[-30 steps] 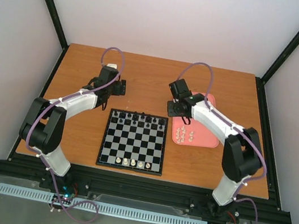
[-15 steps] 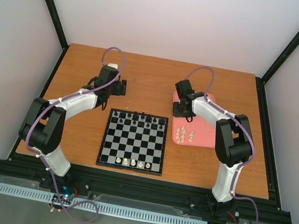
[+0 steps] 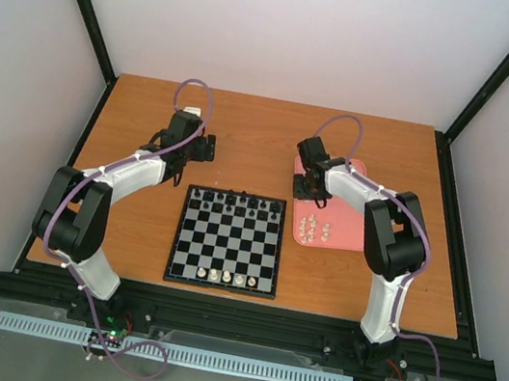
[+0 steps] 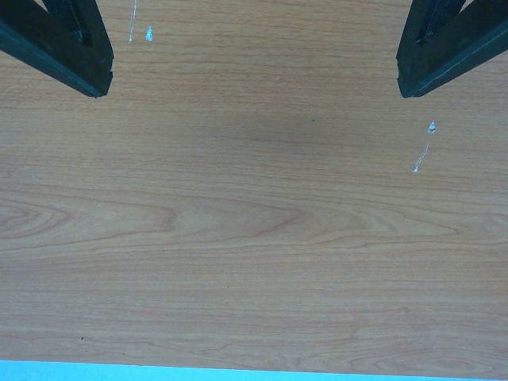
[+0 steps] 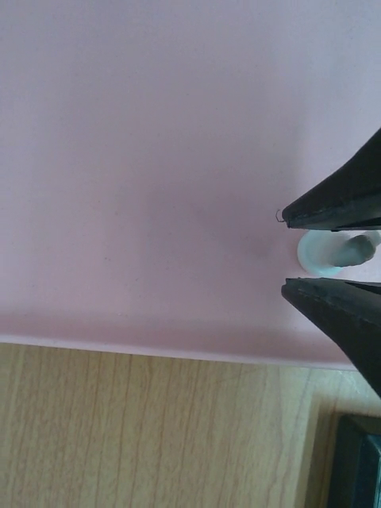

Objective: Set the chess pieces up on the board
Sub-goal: Place the chess piece in the storage box, then pick up the chess piece from the storage box.

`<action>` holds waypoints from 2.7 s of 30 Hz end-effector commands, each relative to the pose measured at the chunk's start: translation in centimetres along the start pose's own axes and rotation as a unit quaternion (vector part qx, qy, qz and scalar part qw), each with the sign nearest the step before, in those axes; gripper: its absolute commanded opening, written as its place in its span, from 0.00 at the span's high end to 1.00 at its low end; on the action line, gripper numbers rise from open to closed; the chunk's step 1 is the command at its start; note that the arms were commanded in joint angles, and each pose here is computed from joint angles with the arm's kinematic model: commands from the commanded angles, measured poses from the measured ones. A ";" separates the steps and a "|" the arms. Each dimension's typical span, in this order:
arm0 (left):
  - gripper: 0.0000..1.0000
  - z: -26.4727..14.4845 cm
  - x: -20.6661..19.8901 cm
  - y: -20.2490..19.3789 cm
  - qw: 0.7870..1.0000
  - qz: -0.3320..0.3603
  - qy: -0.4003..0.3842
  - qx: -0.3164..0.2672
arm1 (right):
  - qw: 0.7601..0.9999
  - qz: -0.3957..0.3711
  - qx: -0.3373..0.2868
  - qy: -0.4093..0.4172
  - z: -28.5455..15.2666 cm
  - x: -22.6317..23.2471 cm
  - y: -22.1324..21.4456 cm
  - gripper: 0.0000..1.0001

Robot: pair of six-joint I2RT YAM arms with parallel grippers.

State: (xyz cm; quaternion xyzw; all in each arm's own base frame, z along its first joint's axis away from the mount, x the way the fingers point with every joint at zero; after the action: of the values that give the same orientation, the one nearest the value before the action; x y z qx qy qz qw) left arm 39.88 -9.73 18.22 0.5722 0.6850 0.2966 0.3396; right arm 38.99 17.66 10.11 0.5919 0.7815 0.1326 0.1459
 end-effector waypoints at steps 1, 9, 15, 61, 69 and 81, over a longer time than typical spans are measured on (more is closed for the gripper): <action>0.00 -0.4 -0.6 1.5 1.000 0.005 -0.012 -0.018 | 0.999 0.014 -0.043 -0.005 -2.1 -0.7 1.2 0.76; 0.00 -0.9 -1.5 1.6 0.998 0.021 -0.052 -0.019 | 0.995 0.033 -0.095 -0.008 -6.3 -1.4 2.0 0.65; 0.00 -2.6 -4.2 1.9 0.990 0.063 -0.124 -0.018 | 0.989 0.086 -0.115 -0.044 -9.6 -3.2 0.8 0.08; 0.33 1.2 -27.8 -11.7 0.849 0.296 -0.384 0.209 | 0.957 0.245 -0.128 -0.088 -11.4 -11.8 -11.4 0.00; 0.35 1.9 -28.3 -11.5 0.852 0.315 -0.372 0.192 | 0.957 0.243 -0.132 -0.091 -11.3 -11.9 -11.1 0.00; 0.40 1.8 -28.3 -11.2 0.854 0.322 -0.366 0.181 | 0.959 0.238 -0.129 -0.083 -11.1 -11.7 -10.9 0.00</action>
State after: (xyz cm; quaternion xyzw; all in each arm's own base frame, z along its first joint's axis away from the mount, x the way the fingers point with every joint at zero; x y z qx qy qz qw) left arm 38.05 -38.51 10.48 0.8786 0.3502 0.0197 0.3241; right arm 27.41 3.06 16.19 0.7492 0.5853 0.1963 0.2399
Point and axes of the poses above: each gripper's point midway between its finger pads, its own z axis out along the fingers, its own x axis along the line the jaws close on, y = z × x, the point moved 7 cm from there along -z, back along the fingers, and after that the axes turned 6 degrees about -z, right-handed, at the moved point
